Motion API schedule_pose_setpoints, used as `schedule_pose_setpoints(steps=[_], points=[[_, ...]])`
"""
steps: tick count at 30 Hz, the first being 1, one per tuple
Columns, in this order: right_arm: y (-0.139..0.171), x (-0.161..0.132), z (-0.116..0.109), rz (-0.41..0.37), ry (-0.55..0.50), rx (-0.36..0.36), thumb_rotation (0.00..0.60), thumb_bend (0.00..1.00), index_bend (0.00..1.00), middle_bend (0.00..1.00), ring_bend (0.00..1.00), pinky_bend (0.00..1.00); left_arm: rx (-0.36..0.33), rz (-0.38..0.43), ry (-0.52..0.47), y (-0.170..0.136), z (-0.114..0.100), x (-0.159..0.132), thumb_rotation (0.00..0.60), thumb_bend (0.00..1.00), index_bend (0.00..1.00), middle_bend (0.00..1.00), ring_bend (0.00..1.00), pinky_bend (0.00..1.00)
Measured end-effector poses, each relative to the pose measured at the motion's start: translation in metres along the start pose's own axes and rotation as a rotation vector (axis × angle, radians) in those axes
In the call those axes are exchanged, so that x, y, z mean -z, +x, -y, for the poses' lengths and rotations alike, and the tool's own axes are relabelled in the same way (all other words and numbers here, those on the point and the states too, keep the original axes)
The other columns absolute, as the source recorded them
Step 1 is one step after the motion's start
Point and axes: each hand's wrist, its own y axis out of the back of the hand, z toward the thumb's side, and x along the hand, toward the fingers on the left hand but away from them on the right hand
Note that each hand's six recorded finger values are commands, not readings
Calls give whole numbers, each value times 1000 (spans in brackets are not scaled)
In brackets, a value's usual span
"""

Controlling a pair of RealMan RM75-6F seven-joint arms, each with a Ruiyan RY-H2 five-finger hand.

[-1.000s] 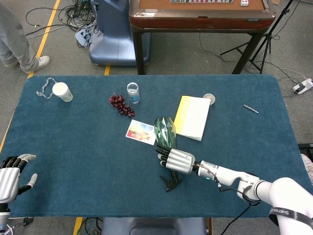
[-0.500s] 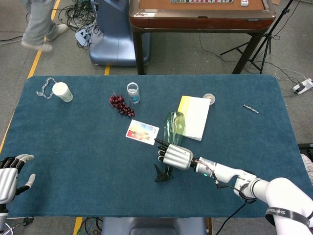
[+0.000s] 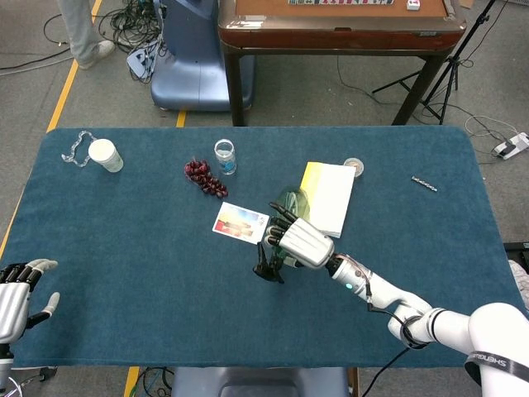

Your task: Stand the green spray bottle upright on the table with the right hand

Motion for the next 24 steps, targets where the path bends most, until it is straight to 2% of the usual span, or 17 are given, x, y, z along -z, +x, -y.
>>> schedule_pose_setpoints(steps=[5,12,18,24], points=[[-1,7,-23,81,-193,75,600,297,641,427,256,0,-3,5,0,1,-1,-1,600,359,284,263,244,177],[2,12,-47,157,-430,127,600,296,641,426,256,0,-2,9,0,2,-1,-1,600,360,284,263,245,177],[8,22,-60,244,-617,116,600,295,641,426,256,0,-2,14,-1,1,-1,-2,600,360,284,263,244,176],[14,31,-69,340,-788,49,600,295,641,426,256,0,-2,17,-2,0,-1,-3,600,360,284,263,244,176]])
